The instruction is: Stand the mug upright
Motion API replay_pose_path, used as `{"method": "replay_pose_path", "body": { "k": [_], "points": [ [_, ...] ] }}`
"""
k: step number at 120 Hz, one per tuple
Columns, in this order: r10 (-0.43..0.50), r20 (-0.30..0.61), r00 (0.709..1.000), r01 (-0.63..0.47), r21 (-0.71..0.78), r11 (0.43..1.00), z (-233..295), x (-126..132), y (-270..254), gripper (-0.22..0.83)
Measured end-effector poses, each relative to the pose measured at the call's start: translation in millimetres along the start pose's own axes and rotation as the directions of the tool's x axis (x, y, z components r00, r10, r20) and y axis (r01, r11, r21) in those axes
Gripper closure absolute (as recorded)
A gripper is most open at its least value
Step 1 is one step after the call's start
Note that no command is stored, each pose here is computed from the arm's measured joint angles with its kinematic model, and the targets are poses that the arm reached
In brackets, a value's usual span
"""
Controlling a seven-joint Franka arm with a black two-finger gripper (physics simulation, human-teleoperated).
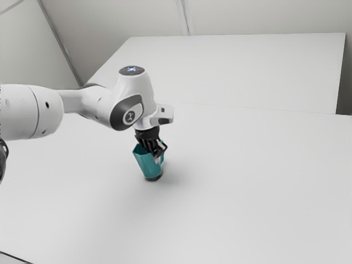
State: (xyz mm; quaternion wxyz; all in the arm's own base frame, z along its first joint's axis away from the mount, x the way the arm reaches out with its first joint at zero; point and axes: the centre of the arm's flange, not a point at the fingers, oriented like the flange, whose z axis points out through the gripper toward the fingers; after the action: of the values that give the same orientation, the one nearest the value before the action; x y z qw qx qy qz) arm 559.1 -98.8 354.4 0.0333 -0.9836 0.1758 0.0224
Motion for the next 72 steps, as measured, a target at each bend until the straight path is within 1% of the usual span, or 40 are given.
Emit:
{"method": "replay_pose_path", "body": {
  "k": [14, 22, 39, 47, 58, 72],
  "points": [
    [-0.013, -0.008, 1.0, 0.013, 0.002, 1.0, 5.4, 2.1, 0.1, 0.77],
    [-0.019, -0.01, 1.0, 0.019, 0.0, 1.0, 7.0, 2.2, 0.4, 0.73],
    [-0.032, -0.023, 0.999, 0.032, -0.006, 0.999, 3.6, 2.5, 1.0, 0.42],
    [-0.035, -0.039, 0.999, 0.035, -0.004, 0.999, -5.5, 1.9, 2.0, 0.31],
    [-0.036, -0.078, 0.996, 0.036, 0.001, 0.999, -31.5, -0.8, 7.3, 0.2],
    [-0.045, -0.121, 0.992, 0.045, -0.005, 0.999, -67.4, -6.6, 13.0, 0.12]
  ]
}}
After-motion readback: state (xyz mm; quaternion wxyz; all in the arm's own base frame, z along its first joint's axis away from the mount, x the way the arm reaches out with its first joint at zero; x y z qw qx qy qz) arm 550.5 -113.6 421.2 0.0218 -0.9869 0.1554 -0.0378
